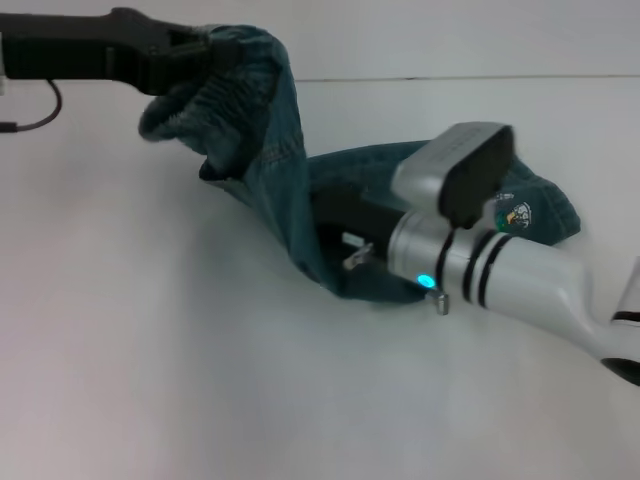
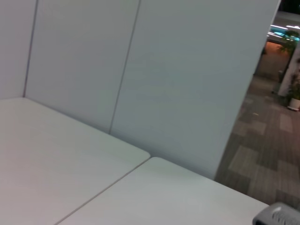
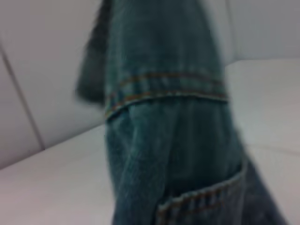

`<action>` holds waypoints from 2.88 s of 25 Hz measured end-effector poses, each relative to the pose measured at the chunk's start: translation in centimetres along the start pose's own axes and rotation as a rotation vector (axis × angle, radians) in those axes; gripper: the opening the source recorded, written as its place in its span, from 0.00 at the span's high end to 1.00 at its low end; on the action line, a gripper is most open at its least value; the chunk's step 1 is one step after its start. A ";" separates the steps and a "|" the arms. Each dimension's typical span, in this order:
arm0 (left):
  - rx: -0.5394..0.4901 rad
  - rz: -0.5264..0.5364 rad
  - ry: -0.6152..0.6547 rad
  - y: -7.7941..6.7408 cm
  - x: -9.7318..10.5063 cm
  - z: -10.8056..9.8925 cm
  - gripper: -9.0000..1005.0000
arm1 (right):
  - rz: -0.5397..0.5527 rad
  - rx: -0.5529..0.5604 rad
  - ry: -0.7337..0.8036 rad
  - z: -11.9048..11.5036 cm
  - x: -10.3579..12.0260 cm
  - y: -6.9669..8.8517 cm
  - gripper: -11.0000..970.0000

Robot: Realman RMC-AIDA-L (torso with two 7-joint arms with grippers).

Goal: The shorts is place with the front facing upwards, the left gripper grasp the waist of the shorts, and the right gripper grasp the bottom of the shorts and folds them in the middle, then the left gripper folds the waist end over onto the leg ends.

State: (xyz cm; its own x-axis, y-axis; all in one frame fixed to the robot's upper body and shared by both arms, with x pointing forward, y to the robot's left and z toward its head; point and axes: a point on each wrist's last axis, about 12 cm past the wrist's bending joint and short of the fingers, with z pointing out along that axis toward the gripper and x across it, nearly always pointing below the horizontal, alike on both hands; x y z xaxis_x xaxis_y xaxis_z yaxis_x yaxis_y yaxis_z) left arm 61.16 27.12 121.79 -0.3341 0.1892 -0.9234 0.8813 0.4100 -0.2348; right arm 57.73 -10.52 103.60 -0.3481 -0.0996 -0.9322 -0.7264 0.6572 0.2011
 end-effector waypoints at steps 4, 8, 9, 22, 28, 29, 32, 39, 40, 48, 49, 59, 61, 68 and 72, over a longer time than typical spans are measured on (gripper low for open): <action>0.021 0.019 -0.001 -0.1 -0.7 0.7 0.95 | -0.008 -0.070 0.045 0.8 0.3 2.1 0.99; 0.033 0.028 0.001 -0.1 -1.0 1.2 0.95 | 0.008 -0.134 0.073 1.4 0.5 3.9 0.99; 0.033 0.030 0.000 -0.1 -1.0 1.3 0.95 | 0.023 -0.161 0.078 1.5 0.4 4.4 0.99; 0.032 -0.014 0.001 0.1 0.4 1.6 0.96 | 0.041 -0.198 0.159 1.3 0.3 3.5 0.99; 0.053 -0.027 0.006 -0.4 1.5 2.7 0.95 | 0.155 -0.011 0.090 -3.1 2.1 -2.8 0.99; 0.062 -0.028 0.010 -0.5 1.7 3.1 0.95 | 0.181 0.035 0.057 -4.1 2.0 -4.2 0.99; 0.085 -0.028 0.017 -1.0 2.1 4.2 0.94 | 0.262 0.169 -0.057 -6.9 2.0 -7.3 0.99; 0.141 -0.024 0.055 -2.6 3.5 9.6 0.93 | 0.400 0.344 -0.336 -11.4 1.5 -10.4 0.98; 0.140 -0.022 0.066 -2.9 3.6 10.6 0.92 | 0.404 0.352 -0.361 -11.7 1.4 -10.5 0.98; 0.110 0.013 0.248 -5.0 5.9 17.5 0.91 | 0.410 0.368 -0.393 -12.3 1.4 -10.8 0.97; 0.103 0.026 0.270 -5.2 6.3 18.0 0.91 | 0.411 0.370 -0.393 -12.3 1.4 -10.8 0.97; 0.037 -0.007 0.125 -4.4 6.1 15.6 0.62 | 0.403 0.345 -0.401 -12.8 1.5 -10.6 0.96; 0.023 -0.020 0.072 -4.3 6.2 14.4 0.55 | 0.376 0.308 -0.403 -13.0 1.2 -10.5 0.96; -0.034 -0.180 -0.256 -2.9 9.1 7.0 0.28 | 0.307 0.092 -0.390 -15.3 -0.7 -10.4 0.95; -0.083 -0.233 -0.380 -3.1 12.0 2.6 0.13 | 0.226 -0.058 -0.377 -16.9 -2.1 -9.8 0.95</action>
State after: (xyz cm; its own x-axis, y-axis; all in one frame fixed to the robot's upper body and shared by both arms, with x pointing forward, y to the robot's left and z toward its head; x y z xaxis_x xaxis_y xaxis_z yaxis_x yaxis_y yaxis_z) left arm 55.28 25.78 110.62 -0.3603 -0.2511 -0.8984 0.7621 0.4761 -0.4387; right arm 55.56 -29.38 108.67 -0.2687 0.3284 -0.9055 -0.6927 0.5873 0.4186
